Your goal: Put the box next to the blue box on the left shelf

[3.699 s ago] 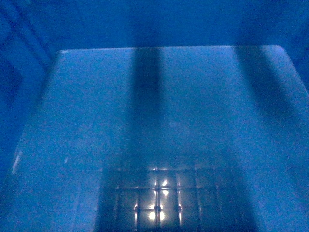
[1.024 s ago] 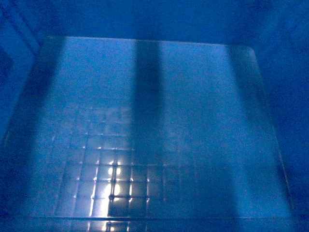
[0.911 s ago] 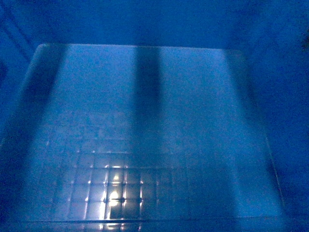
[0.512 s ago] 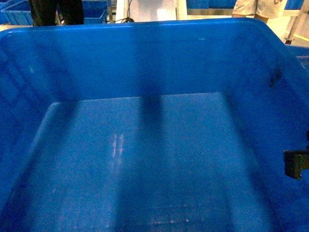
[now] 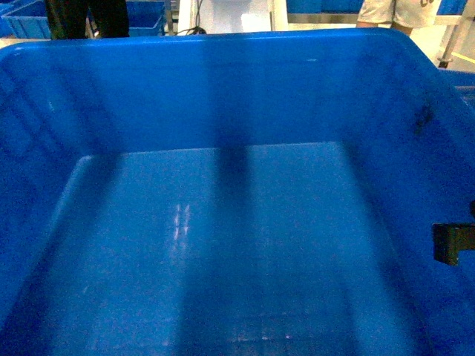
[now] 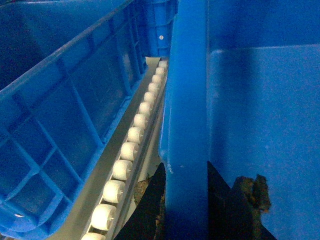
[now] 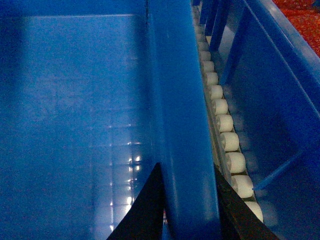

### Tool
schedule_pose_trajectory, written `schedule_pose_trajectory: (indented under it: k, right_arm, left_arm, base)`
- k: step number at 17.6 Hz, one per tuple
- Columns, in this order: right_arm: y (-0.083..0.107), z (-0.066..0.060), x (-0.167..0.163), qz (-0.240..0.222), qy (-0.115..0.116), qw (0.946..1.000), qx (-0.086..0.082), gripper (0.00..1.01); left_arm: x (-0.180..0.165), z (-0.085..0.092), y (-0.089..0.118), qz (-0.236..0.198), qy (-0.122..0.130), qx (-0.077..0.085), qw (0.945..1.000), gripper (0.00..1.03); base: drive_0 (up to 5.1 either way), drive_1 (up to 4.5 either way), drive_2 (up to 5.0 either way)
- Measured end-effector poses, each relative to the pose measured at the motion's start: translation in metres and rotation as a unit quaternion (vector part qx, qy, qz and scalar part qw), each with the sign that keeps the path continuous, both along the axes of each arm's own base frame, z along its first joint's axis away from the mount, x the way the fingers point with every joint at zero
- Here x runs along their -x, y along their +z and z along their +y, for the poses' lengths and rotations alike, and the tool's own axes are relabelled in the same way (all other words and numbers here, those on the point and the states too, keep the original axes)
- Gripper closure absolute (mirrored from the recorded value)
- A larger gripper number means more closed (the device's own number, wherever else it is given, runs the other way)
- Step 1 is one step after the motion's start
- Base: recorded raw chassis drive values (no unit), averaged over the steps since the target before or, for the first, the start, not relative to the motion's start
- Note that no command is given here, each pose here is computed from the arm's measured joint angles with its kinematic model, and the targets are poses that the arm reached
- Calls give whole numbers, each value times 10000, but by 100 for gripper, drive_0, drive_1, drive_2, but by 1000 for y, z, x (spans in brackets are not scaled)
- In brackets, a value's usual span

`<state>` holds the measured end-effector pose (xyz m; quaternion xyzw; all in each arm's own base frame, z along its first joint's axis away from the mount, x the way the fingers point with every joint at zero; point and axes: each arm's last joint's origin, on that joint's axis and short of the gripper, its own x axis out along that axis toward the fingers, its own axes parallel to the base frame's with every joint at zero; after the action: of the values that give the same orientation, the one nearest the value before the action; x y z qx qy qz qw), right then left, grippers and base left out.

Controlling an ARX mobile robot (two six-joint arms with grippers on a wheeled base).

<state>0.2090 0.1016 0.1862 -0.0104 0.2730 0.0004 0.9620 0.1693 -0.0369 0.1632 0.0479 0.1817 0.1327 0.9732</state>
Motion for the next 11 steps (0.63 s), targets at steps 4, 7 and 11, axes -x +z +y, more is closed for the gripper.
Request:
schedule_pose_trajectory:
  k: [4,7,11]
  right_arm:
    - [16,10,7,-451,561,9959,-552,47]
    - [15,10,11,-460,772,9935,-700,11]
    - [22,9,17,-1143,802,9835,-1148,3]
  left_arm:
    - [0,-3,28,-1231,472,-55,9912,53]
    - [1,-11,40,-1447,226,-39,9892,20]
    - [9,-15,63,-2456,74,324,9688,5]
  base:
    - [0,0,0]
    - [0,0,0]
    - [0,0,0]
